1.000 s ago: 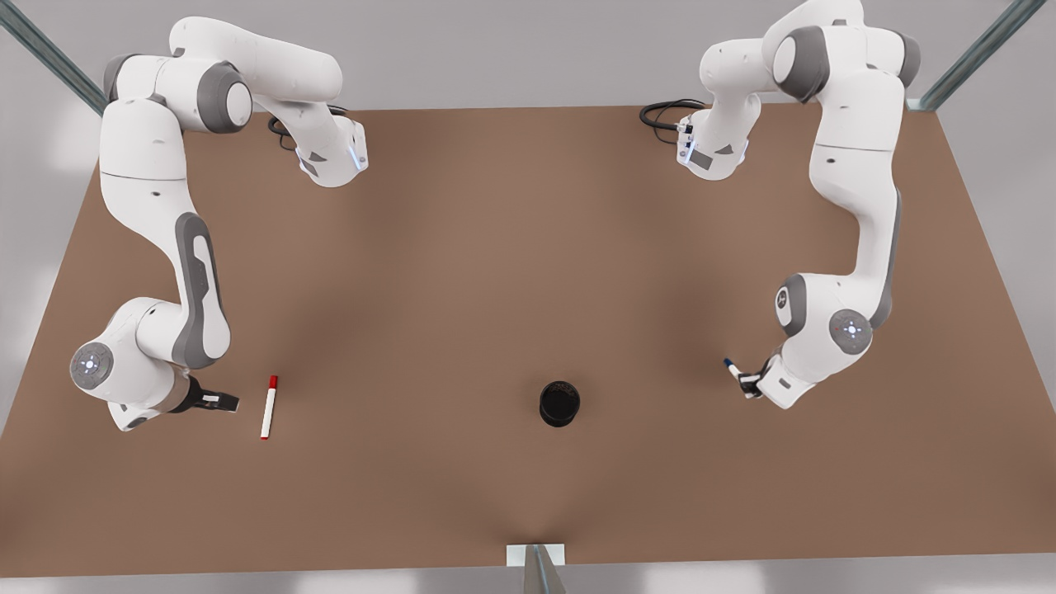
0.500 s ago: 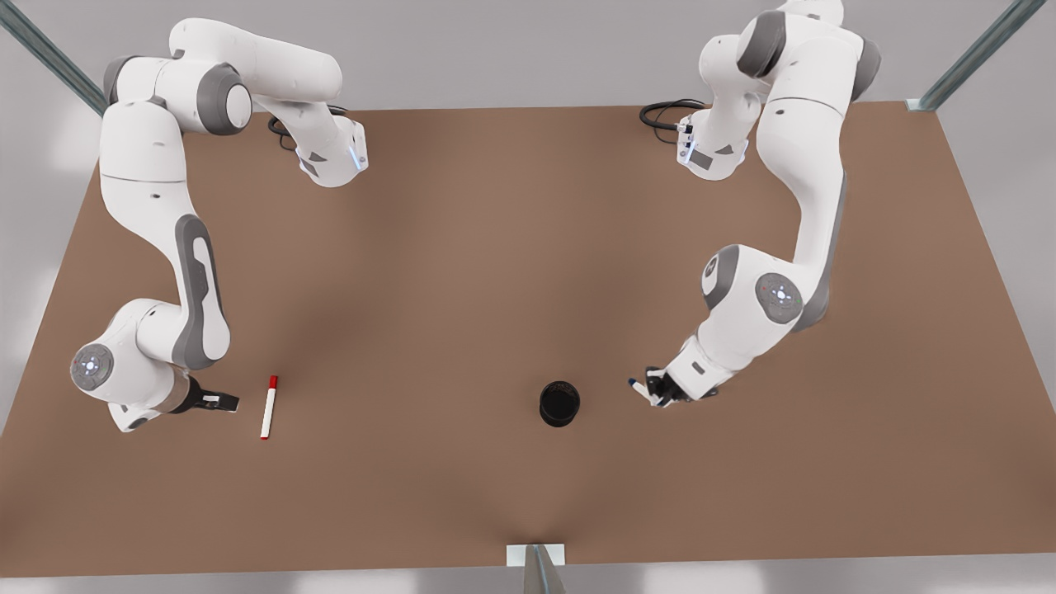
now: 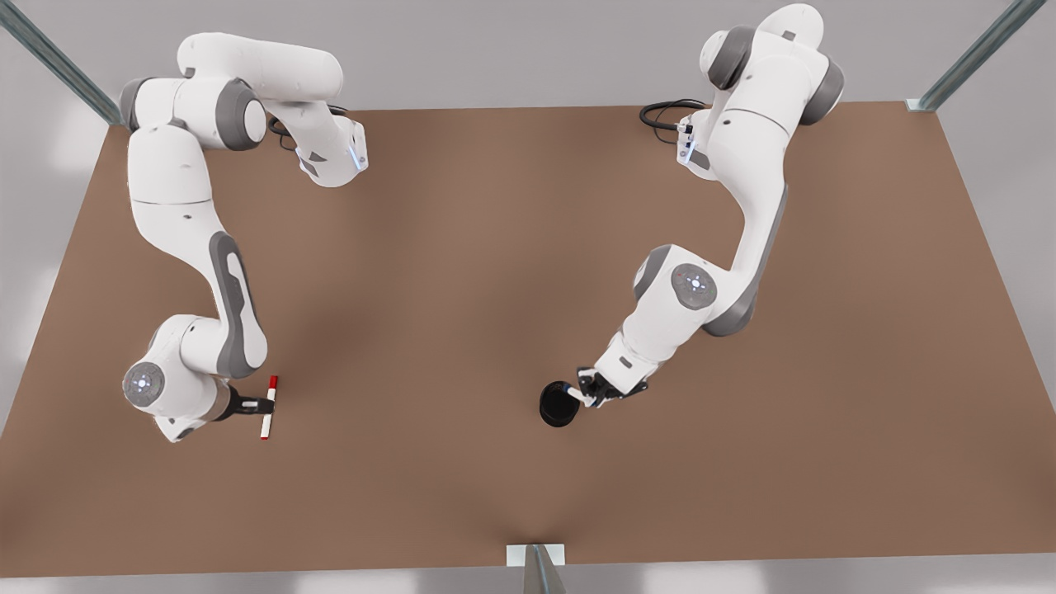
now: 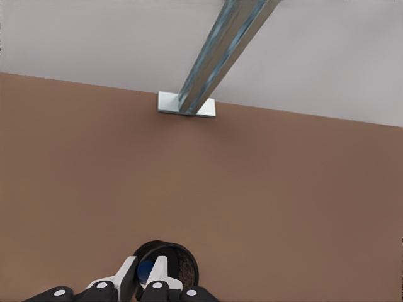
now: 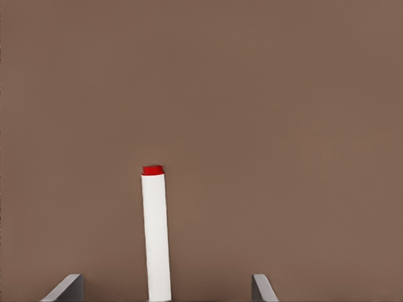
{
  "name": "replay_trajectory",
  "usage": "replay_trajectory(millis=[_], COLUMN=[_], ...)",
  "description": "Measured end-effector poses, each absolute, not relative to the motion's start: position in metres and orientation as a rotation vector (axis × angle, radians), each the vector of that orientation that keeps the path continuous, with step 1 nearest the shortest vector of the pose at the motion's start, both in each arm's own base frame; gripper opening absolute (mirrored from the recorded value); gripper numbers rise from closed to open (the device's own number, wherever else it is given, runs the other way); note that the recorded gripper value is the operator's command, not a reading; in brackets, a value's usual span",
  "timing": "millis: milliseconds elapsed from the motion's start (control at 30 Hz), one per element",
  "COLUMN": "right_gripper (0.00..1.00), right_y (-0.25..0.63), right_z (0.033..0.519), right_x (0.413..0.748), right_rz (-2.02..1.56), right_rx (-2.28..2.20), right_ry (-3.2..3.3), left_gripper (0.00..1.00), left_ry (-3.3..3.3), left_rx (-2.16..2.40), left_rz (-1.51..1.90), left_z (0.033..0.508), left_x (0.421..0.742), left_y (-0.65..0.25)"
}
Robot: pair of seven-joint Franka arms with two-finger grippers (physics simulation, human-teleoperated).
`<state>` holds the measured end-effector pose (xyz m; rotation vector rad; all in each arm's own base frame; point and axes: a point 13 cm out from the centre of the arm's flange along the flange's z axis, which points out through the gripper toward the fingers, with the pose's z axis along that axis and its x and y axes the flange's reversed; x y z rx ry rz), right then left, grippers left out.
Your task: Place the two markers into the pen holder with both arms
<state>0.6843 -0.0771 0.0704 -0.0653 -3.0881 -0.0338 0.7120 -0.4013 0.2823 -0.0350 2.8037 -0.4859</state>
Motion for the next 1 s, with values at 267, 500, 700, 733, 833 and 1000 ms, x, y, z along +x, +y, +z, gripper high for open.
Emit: replay_trajectory(millis=[267, 500, 700, 733, 833, 1000], right_gripper=[0.66, 0.39, 0.21, 0.21, 0.21, 0.21], right_y=[-0.061, -0.068, -0.066, -0.066, -0.057, 0.006], right_z=[0.044, 0.036, 0.037, 0.038, 0.054, 0.145], right_x=[0.683, 0.68, 0.682, 0.682, 0.689, 0.714], right_rz=[0.004, 0.013, 0.003, 0.002, -0.003, -0.033], right_rx=[-0.07, -0.117, -0.14, -0.142, -0.128, -0.007], right_ry=[-3.068, -3.059, -3.064, -3.065, -3.087, -3.189], left_gripper=[0.21, 1.0, 1.0, 1.0, 1.0, 1.0], left_ry=[2.778, 2.791, 2.83, 2.846, 2.89, 2.941], left_rx=[-0.153, -0.16, -0.223, -0.246, -0.326, -0.362], left_rz=[-0.519, -0.483, -0.405, -0.386, -0.3, -0.146], left_z=[0.255, 0.223, 0.234, 0.238, 0.282, 0.392], left_x=[0.719, 0.717, 0.741, 0.745, 0.752, 0.717], left_y=[-0.412, -0.407, -0.324, -0.303, -0.205, -0.083])
